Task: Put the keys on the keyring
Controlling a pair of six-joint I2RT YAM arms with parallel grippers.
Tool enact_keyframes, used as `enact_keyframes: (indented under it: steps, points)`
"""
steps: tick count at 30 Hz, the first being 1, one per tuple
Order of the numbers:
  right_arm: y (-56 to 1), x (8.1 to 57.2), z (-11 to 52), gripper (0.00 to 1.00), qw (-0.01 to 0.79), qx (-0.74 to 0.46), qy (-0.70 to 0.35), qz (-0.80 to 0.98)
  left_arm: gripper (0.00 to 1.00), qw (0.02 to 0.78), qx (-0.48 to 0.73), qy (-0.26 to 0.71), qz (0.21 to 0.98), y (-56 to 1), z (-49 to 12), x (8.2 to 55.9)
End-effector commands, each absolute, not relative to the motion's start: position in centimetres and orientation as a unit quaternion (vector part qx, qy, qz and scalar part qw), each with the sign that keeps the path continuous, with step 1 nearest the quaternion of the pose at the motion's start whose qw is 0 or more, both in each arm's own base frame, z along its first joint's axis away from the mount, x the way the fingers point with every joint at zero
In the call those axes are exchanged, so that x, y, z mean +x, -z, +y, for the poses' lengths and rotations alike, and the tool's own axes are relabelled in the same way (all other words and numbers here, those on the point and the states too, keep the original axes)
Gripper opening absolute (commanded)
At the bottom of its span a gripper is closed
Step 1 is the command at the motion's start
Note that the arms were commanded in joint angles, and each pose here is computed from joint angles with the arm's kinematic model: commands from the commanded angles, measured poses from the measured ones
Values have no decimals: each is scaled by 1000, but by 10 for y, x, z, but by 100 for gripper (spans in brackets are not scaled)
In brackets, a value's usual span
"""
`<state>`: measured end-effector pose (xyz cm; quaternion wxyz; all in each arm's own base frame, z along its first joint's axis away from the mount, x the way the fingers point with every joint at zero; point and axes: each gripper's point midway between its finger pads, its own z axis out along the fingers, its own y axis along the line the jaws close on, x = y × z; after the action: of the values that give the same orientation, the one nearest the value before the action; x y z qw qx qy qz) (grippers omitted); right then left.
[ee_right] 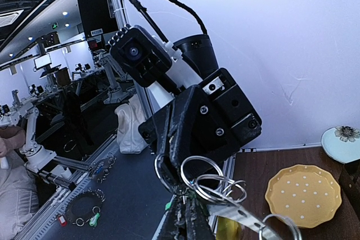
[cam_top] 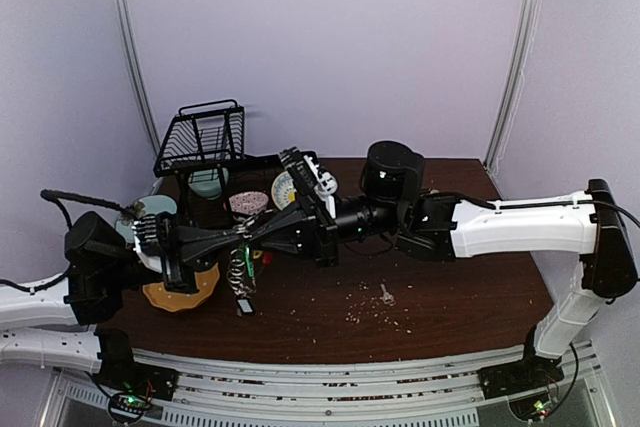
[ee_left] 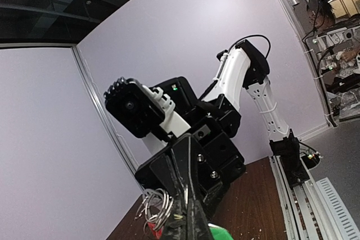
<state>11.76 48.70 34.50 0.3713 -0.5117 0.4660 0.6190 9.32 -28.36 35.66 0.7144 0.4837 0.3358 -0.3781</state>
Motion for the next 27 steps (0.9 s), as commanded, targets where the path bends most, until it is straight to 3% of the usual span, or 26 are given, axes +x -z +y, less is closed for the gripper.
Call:
enact_keyframes:
  steps: [1,13,18,27]
  points:
    - [-343,122,493,0,368,-512,-621,466,0,739,469,384,294,-376,-274,83]
    - [-346,121,497,0,366,-515,-628,456,0,739,458,393,299,-379,-272,83]
    - [-356,123,488,15,394,-506,-618,455,0,740,445,403,302,-384,-269,84]
    - [-363,120,474,30,415,-512,-600,453,0,740,438,407,308,-386,-269,86]
